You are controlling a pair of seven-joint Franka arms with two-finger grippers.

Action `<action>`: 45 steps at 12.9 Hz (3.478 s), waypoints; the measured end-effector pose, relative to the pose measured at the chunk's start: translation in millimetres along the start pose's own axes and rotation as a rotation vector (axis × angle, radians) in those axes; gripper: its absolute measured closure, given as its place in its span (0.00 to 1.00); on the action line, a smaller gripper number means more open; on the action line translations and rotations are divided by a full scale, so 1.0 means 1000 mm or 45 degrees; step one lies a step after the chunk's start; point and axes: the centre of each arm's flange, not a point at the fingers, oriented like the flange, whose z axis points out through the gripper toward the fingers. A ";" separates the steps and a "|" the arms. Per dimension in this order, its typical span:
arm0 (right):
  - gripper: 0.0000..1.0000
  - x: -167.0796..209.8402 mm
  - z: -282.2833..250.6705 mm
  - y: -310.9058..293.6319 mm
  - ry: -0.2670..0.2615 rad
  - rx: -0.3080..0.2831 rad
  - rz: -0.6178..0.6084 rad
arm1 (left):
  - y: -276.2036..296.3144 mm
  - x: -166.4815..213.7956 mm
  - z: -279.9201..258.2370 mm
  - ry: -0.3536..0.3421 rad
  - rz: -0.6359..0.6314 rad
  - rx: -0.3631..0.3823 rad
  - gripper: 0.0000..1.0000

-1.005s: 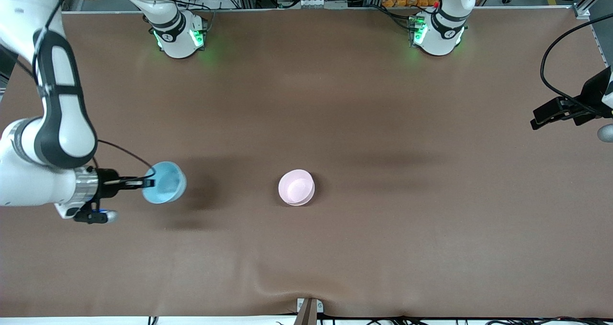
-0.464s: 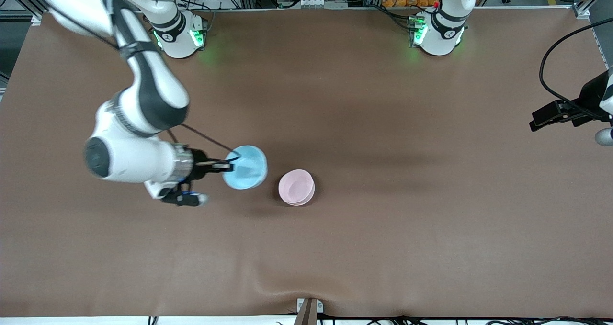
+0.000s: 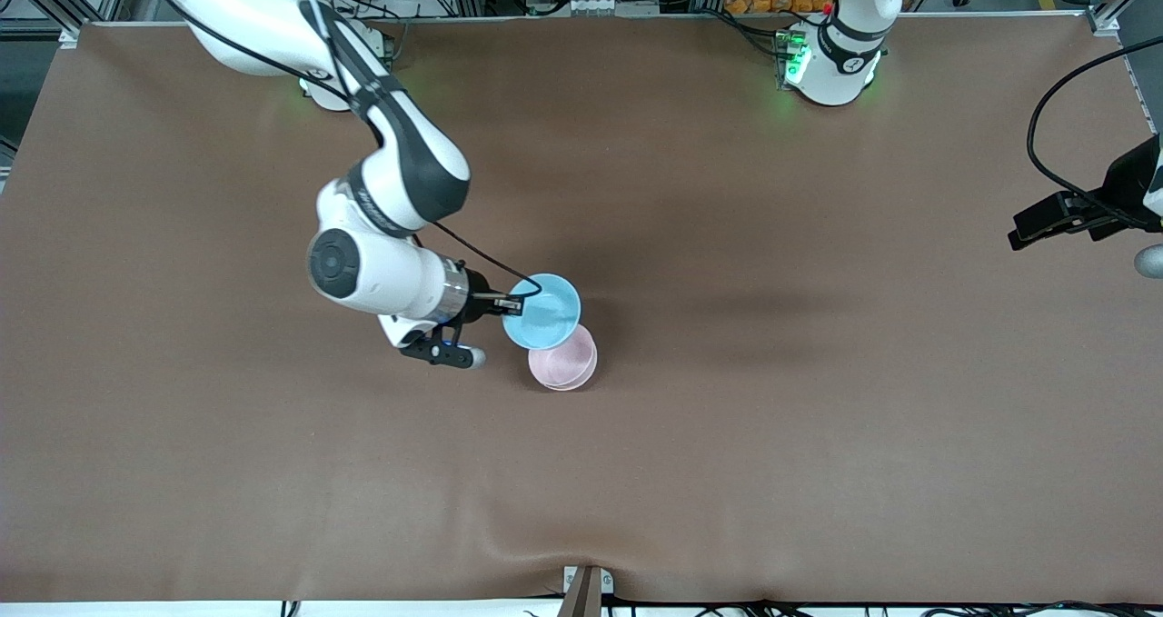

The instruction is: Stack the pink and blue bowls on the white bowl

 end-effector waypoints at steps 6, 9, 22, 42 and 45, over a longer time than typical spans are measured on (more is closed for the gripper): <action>0.96 -0.001 0.050 0.007 0.065 0.015 0.022 | 0.000 0.000 0.000 0.001 0.000 0.000 0.00; 0.96 0.006 0.066 0.010 0.121 0.043 0.035 | 0.000 0.000 0.000 0.004 -0.001 -0.001 0.00; 0.72 0.011 0.089 0.013 0.176 0.068 0.044 | -0.001 0.002 -0.001 0.019 -0.003 -0.002 0.00; 0.00 0.049 -0.299 0.256 0.131 -0.172 -0.027 | -0.002 0.002 0.000 0.018 -0.006 -0.002 0.00; 0.00 0.005 -0.351 0.259 0.183 -0.287 -0.076 | -0.003 0.002 -0.001 0.019 -0.006 -0.002 0.00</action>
